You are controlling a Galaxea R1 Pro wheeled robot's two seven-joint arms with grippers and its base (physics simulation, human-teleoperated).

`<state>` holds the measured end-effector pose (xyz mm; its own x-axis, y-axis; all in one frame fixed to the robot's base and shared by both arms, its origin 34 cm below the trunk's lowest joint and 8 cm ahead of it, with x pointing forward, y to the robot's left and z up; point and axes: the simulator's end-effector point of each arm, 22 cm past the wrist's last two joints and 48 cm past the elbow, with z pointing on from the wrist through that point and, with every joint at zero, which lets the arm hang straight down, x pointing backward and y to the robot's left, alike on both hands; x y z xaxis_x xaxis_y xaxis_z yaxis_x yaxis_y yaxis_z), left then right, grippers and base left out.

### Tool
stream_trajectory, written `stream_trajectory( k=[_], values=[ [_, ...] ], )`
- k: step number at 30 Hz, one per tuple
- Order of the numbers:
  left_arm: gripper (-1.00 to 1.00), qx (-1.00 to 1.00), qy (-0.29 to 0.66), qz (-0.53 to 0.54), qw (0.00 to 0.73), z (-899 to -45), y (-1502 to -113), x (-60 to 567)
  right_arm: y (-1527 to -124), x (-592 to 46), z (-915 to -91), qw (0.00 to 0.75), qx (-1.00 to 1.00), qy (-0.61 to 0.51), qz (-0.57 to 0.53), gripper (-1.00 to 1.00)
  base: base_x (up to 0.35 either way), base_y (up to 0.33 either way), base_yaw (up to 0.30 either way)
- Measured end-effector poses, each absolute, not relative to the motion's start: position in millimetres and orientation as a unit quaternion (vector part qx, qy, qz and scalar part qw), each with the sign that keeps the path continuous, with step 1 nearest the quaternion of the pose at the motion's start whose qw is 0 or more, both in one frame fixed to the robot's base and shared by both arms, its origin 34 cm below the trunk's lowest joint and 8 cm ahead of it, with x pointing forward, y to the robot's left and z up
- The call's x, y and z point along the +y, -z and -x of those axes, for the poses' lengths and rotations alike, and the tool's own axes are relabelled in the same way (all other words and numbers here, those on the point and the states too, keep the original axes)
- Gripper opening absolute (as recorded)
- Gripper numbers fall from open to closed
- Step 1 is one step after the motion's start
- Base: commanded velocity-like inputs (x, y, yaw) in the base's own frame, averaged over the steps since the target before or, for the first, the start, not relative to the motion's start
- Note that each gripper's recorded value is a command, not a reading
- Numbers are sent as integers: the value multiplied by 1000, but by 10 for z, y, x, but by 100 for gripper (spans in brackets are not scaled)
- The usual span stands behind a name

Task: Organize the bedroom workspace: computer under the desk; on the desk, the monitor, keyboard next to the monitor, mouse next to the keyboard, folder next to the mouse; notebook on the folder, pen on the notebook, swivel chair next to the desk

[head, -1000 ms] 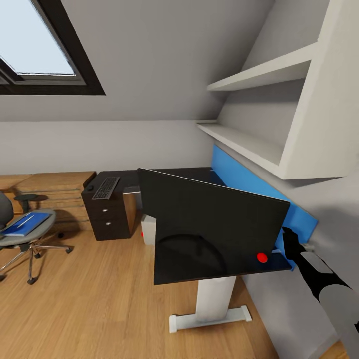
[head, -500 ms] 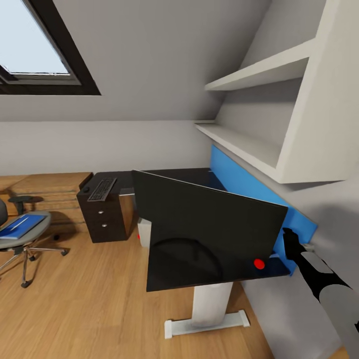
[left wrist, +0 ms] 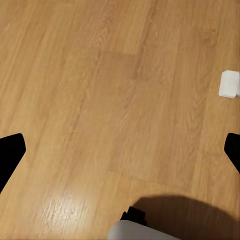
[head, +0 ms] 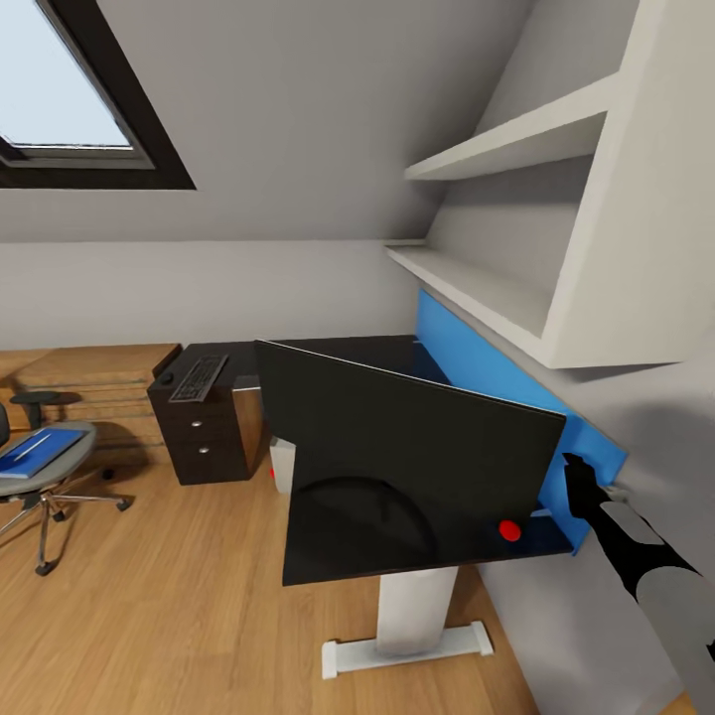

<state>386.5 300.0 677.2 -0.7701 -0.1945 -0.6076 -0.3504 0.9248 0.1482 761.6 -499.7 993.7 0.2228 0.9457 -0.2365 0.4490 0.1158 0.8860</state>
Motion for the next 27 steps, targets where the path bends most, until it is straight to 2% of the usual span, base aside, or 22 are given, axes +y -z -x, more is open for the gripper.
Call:
stream_trajectory(
  k=[6,15,27],
  values=[
    [100,932,-127,146,306,-3865,-6772,3000,-9937,-4986,-7620,485,569,-256,-613,100,20,-7,0],
    [100,932,-127,146,306,-3865,-6773,3000,-9935,-4979,-7620,484,570,-257,-612,100,132,55,0],
    [100,932,-127,146,306,-3865,-6772,3000,-9933,-4968,-7625,497,601,-231,-581,100,10,5,0]
  ],
)
